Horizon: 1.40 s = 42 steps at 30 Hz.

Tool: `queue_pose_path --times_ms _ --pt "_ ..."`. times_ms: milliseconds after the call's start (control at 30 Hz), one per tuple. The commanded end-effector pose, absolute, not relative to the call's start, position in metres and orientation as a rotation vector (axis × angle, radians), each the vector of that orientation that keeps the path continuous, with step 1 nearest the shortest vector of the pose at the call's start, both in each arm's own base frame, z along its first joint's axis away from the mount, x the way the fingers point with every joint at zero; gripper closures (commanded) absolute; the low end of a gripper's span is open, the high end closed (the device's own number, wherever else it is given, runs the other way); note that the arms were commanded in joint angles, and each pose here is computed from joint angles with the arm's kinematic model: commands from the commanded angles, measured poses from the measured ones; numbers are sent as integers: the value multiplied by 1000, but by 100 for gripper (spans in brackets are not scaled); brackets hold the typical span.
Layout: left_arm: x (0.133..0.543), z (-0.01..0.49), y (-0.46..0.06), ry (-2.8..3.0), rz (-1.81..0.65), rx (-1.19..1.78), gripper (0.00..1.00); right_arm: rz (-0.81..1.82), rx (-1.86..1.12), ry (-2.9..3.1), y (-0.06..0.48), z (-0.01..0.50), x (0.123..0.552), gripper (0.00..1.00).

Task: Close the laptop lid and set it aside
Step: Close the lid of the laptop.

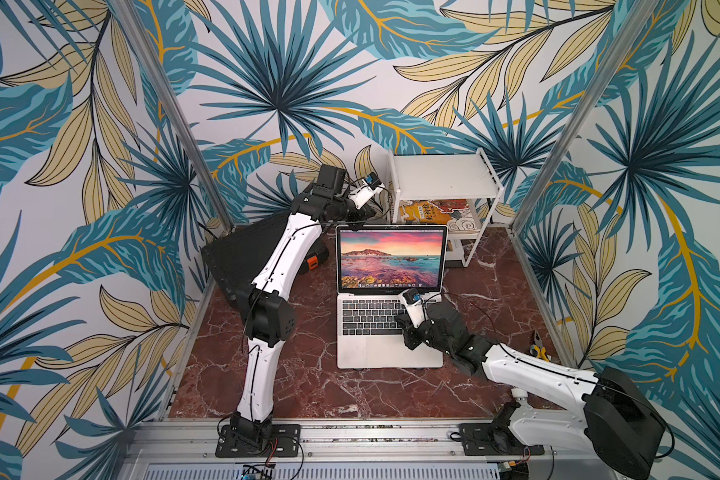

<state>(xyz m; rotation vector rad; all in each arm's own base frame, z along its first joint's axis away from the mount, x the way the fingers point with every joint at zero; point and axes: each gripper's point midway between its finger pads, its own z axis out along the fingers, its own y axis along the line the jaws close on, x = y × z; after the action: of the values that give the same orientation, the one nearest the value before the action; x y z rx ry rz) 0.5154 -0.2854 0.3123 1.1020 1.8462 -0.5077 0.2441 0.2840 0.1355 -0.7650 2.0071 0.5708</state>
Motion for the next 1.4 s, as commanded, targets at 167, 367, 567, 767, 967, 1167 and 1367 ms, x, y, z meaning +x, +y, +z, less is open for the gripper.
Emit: queue_pose_path --times_ms 167,367,567,767,967,1167,1367 --pt "486 330 -294 1808 -496 1177 98 512 -747 1990 282 136 252 98" --pt "471 349 -294 1785 -500 1174 99 477 -730 1991 278 133 256 99" --pt "450 356 -295 1780 -508 1198 99 465 -719 1986 276 135 257 99" --pt "433 353 -298 1771 -525 1198 99 462 -712 1980 274 137 257 99" --pt "430 345 -296 1793 -529 1201 100 464 -691 1958 269 143 255 99" --pt "423 343 -296 1815 -563 1200 100 454 -671 1951 264 145 255 99" --pt "413 339 -300 1818 -590 1203 100 431 -664 1978 263 137 258 100"
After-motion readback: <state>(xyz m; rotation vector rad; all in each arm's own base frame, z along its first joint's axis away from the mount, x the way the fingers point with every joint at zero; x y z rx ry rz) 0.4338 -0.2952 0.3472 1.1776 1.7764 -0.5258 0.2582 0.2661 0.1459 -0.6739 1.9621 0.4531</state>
